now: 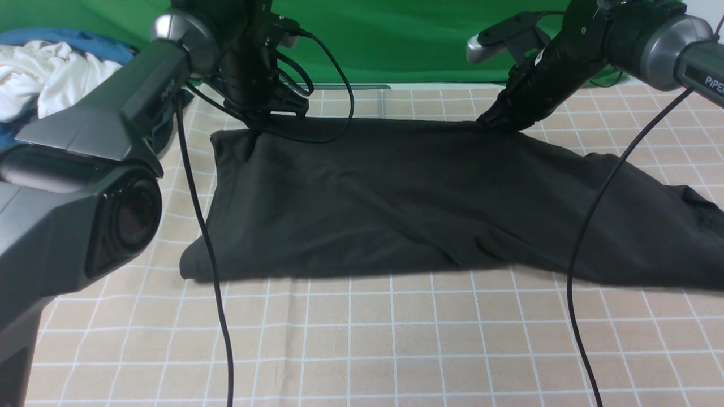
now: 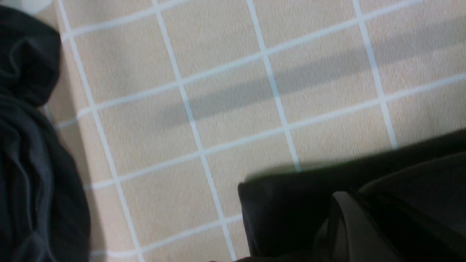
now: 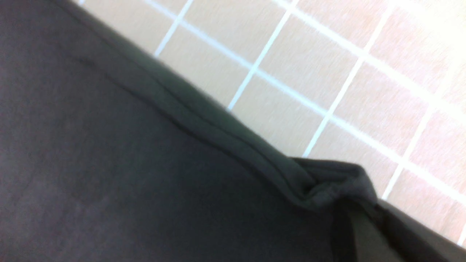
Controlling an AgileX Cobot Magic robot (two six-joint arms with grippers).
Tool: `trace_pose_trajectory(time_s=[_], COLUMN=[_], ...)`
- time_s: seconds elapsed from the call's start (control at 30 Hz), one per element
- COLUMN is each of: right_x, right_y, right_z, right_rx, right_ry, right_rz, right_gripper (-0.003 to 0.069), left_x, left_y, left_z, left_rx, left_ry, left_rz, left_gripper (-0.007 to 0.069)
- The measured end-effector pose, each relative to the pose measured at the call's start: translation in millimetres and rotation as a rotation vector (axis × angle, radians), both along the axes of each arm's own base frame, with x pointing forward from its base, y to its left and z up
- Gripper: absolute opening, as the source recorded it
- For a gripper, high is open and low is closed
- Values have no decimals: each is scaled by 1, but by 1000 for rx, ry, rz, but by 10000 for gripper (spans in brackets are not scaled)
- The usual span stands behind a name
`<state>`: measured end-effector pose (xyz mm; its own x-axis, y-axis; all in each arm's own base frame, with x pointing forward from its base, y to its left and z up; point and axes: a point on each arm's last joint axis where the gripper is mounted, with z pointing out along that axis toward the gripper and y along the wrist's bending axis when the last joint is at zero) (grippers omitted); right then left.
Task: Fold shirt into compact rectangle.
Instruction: 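Fold the black garment in half by bringing its near edge over to the far edge, then pull the folded dark garment lengthwise by its ends to straighten it flat on the table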
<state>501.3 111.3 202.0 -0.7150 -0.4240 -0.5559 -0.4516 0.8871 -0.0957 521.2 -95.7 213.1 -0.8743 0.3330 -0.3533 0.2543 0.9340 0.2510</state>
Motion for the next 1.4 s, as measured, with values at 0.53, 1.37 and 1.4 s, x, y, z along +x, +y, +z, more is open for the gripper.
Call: trace_pose_trajectory(time_s=[0.53, 1.37, 1.4], right_x=[1, -121, -120], right_y=[-6, -193, -193], right_z=[29, 34, 30], right_rx=[-55, -21, -17], right_ry=[-69, 380, 364], right_rz=[4, -489, -492], right_gripper=[333, 272, 293], left_x=[7, -136, -138], left_y=[4, 0, 1], left_z=[-16, -5, -9], left_rx=[5, -276, -276], left_ry=[-37, 372, 372], left_rz=[137, 225, 226], left_gripper=[322, 12, 12])
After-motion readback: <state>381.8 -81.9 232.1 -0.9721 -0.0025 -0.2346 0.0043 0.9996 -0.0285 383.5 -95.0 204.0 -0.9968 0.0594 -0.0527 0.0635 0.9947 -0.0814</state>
